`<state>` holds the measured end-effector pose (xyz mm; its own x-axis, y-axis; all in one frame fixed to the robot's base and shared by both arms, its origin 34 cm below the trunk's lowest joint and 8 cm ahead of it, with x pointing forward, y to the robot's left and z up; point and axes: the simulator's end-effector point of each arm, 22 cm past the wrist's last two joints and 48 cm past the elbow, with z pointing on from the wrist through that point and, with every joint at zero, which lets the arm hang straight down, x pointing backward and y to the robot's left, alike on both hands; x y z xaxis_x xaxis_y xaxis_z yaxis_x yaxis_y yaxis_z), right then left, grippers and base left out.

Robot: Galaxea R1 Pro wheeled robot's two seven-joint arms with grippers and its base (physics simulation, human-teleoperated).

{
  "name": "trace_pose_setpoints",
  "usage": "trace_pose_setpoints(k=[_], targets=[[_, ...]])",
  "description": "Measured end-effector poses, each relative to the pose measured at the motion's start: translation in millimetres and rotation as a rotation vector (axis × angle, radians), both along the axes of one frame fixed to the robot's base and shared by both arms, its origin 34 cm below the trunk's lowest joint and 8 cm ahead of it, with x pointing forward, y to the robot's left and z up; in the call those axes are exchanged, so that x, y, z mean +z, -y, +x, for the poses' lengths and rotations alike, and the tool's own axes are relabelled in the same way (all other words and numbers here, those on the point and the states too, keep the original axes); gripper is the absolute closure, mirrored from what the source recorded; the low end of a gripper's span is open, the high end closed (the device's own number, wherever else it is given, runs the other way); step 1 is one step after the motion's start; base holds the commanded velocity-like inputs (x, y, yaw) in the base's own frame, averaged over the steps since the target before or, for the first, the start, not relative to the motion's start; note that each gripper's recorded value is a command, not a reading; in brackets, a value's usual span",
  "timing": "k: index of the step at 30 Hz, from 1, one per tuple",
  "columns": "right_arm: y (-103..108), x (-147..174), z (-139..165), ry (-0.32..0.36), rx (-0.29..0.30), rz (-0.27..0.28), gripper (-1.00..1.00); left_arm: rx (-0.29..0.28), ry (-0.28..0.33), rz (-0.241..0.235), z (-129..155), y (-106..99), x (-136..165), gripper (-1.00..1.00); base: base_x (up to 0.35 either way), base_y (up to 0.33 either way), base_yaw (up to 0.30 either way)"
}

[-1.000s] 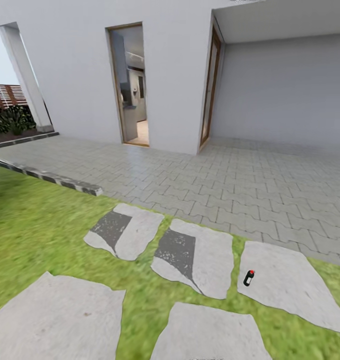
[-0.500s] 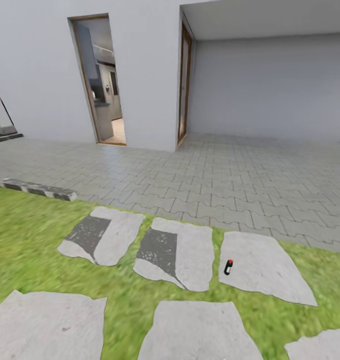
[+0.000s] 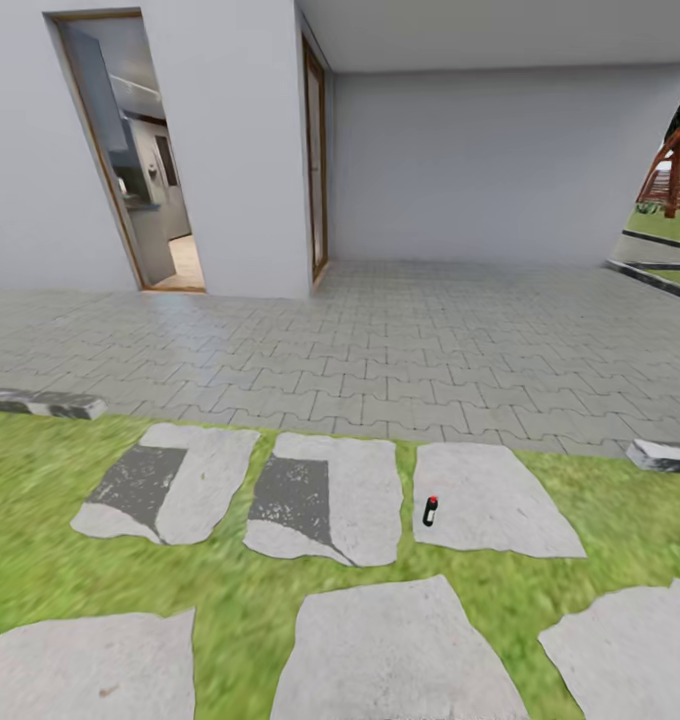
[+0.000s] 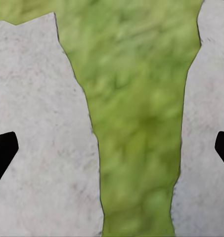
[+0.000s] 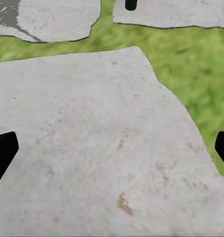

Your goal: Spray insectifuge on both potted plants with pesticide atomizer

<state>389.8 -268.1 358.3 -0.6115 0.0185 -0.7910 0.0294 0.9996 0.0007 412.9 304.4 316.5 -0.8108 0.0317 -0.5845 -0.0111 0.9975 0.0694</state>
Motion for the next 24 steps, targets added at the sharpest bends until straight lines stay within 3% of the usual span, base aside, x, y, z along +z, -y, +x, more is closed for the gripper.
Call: trace_pose_setpoints(k=[16, 24], targets=[[-3.8, -3.6, -4.2, -0.014, 0.003, 0.005, -1.0, 0.001, -0.013, -0.001, -4.7, 0.6, -3.8, -1.0, 0.219, 0.27, -0.262], [-3.7, -4.5, -5.3, -0.017, 0.003, 0.006, -1.0, 0.001, -0.018, -0.002, -6.4, 1.1, -5.1, -1.0, 0.301, 0.092, -0.283]])
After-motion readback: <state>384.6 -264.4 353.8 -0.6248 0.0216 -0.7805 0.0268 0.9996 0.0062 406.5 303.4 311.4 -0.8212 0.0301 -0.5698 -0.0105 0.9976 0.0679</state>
